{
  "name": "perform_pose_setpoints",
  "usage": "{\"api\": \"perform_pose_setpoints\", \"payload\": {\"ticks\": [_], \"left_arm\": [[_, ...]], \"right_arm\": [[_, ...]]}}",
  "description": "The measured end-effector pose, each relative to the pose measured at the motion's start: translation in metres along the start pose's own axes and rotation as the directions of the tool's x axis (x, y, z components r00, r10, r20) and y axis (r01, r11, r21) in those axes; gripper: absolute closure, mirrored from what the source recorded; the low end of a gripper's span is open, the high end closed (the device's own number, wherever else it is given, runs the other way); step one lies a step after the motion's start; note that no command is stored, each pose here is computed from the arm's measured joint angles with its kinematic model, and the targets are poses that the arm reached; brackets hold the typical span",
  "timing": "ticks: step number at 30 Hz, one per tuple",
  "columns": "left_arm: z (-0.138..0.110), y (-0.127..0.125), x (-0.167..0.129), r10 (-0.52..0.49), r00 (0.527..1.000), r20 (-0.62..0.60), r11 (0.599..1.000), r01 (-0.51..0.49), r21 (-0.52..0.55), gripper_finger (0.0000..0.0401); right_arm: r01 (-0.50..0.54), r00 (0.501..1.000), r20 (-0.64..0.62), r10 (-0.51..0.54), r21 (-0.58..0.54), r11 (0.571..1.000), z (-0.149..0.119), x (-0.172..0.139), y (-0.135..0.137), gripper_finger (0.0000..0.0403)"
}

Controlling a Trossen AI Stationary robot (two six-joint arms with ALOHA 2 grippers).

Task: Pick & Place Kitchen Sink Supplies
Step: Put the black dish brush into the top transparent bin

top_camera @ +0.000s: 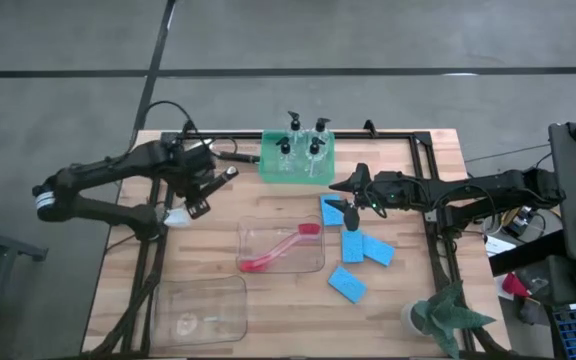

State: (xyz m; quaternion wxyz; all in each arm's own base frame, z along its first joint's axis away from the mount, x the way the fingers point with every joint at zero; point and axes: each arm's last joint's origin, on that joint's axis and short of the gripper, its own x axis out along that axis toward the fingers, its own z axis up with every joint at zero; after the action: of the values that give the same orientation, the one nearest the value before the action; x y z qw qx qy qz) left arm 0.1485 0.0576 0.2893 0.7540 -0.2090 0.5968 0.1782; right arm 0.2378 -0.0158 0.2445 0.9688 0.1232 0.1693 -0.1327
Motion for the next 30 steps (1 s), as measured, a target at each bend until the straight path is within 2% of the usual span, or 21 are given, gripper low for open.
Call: {"api": "perform_pose_setpoints", "payload": {"ticks": [3, 6, 9, 12, 16, 18, 21, 24, 27, 30], "left_arm": [[0.002, -0.008, -0.008, -0.061, 0.994, 0.093, 0.998, 0.059, 0.016, 0.0286], [0.011, -0.018, -0.013, -0.161, 0.963, 0.216, 0.986, 0.148, 0.077, 0.0287], [0.026, -0.032, -0.018, -0.271, 0.896, 0.351, 0.960, 0.225, 0.168, 0.0287], [0.043, -0.046, -0.022, -0.360, 0.806, 0.470, 0.931, 0.280, 0.234, 0.0283], [0.063, -0.067, -0.020, -0.512, 0.691, 0.511, 0.857, 0.371, 0.357, 0.0283], [0.071, -0.076, -0.016, -0.541, 0.666, 0.513, 0.839, 0.380, 0.389, 0.0284], [0.080, -0.089, -0.004, -0.549, 0.690, 0.471, 0.828, 0.371, 0.421, 0.0284], [0.085, -0.098, 0.014, -0.532, 0.747, 0.398, 0.823, 0.346, 0.451, 0.0283], [0.090, -0.106, 0.032, -0.488, 0.796, 0.359, 0.834, 0.304, 0.461, 0.0283], [0.093, -0.113, 0.042, -0.471, 0.825, 0.313, 0.808, 0.262, 0.527, 0.0284]], "right_arm": [[-0.003, 1.000, 0.000, 0.003, 0.006, 1.000, 0.000, 0.000, 0.001, 0.0179], [-0.008, 1.000, 0.000, 0.008, 0.007, 1.000, 0.000, 0.000, 0.002, 0.0179], [-0.007, 1.000, 0.001, 0.007, 0.009, 1.000, 0.000, 0.000, 0.002, 0.0179], [-0.006, 1.000, 0.002, 0.006, 0.009, 1.000, 0.000, 0.000, 0.002, 0.0179], [-0.004, 1.000, 0.002, 0.004, 0.009, 1.000, 0.000, 0.000, 0.002, 0.0179], [-0.004, 1.000, 0.003, 0.004, 0.008, 1.000, 0.000, 0.000, 0.002, 0.0179], [-0.002, 1.000, 0.003, 0.002, 0.008, 1.000, 0.000, 0.000, 0.002, 0.0179], [-0.001, 1.000, 0.002, 0.001, 0.008, 1.000, 0.000, 0.000, 0.002, 0.0179], [-0.001, 1.000, 0.002, 0.001, 0.008, 1.000, 0.000, 0.000, 0.002, 0.0179], [-0.001, 1.000, 0.002, 0.001, 0.008, 1.000, 0.000, 0.000, 0.002, 0.0179]]}}
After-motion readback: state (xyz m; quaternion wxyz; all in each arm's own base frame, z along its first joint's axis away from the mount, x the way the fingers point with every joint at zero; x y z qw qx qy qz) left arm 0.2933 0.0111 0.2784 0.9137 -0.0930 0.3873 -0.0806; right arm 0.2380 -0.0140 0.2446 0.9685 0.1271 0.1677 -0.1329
